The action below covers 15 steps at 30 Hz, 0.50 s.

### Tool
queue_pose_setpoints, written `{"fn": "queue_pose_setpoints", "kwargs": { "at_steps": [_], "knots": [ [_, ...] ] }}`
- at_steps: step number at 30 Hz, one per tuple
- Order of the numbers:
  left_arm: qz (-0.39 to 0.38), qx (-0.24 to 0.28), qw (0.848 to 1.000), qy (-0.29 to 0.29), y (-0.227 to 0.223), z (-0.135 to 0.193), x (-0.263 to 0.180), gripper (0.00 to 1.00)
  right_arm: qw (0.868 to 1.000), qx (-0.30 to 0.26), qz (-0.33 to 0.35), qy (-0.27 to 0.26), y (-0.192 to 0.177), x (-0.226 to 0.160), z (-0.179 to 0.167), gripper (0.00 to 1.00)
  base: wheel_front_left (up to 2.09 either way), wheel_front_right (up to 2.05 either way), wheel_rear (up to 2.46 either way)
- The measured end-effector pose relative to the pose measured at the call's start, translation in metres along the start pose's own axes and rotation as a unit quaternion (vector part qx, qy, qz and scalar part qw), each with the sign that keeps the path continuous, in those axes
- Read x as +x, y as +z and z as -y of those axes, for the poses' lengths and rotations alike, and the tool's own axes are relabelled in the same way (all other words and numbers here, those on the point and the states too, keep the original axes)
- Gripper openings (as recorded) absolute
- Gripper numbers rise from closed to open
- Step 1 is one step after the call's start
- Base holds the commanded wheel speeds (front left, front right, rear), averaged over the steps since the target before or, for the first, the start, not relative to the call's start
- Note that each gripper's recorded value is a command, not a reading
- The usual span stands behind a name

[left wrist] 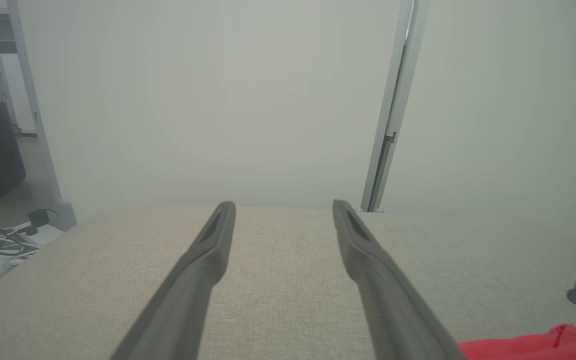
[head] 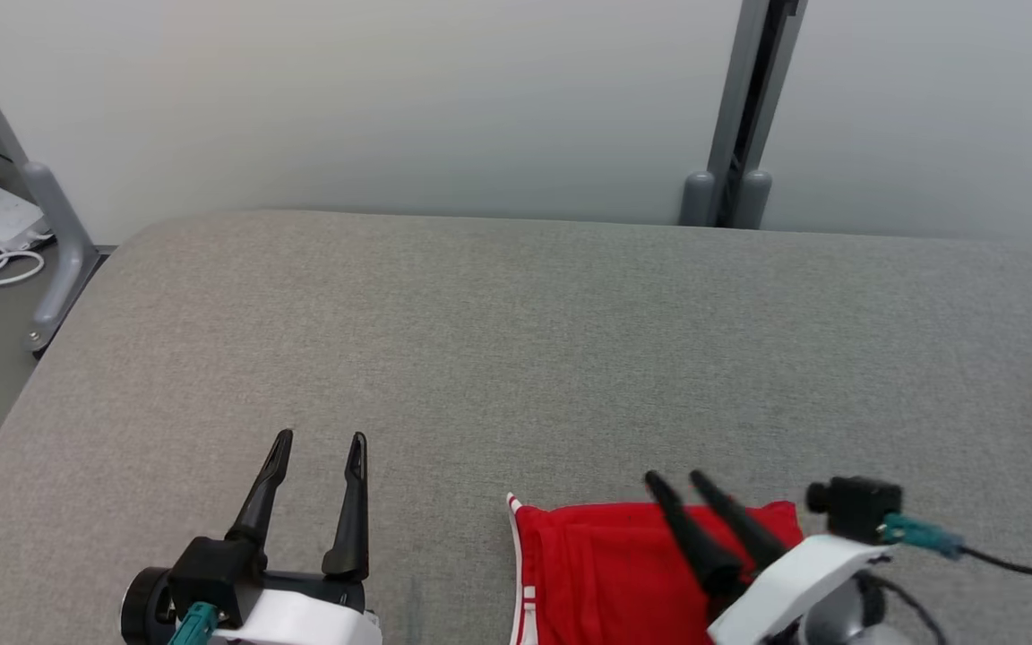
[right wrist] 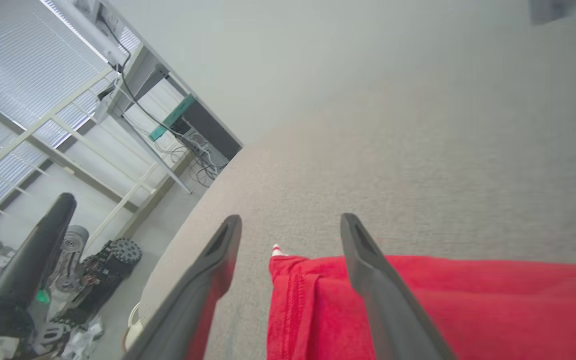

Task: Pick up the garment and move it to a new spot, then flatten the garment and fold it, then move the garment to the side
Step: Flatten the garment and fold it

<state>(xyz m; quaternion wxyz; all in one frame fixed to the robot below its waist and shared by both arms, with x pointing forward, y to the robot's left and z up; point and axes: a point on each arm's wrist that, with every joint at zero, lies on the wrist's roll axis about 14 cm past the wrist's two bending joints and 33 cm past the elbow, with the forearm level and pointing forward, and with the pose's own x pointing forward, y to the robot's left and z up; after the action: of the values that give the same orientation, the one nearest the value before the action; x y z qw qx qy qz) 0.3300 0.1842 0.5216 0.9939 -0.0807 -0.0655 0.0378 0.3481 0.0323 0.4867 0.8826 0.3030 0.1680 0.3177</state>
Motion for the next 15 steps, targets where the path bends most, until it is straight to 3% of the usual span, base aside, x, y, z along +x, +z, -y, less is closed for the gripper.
{"fn": "queue_pose_setpoints", "kwargs": {
  "at_steps": [3, 6, 8, 15],
  "knots": [
    [0.004, -0.003, 1.0, -0.012, 0.002, 0.008, 0.005, 1.0, 0.996, -0.05, 0.065, -0.046, 0.047, -0.013, 0.03, 1.0, 0.0, 0.0, 0.0],
    [0.006, -0.006, 1.0, -0.024, 0.003, 0.016, 0.009, 1.0, 0.982, -0.129, 0.108, -0.091, 0.086, -0.033, 0.053, 1.0, 0.0, 0.0, 0.0],
    [0.008, -0.008, 0.999, -0.03, 0.004, 0.02, 0.012, 1.0, 0.972, -0.151, 0.134, -0.116, 0.105, -0.046, 0.062, 1.0, 0.0, 0.0, 0.0],
    [0.012, -0.018, 0.999, -0.048, 0.006, 0.034, 0.019, 1.0, 0.924, -0.252, 0.214, -0.191, 0.155, -0.101, 0.091, 1.0, 0.0, 0.0, 0.0]
  ]
}}
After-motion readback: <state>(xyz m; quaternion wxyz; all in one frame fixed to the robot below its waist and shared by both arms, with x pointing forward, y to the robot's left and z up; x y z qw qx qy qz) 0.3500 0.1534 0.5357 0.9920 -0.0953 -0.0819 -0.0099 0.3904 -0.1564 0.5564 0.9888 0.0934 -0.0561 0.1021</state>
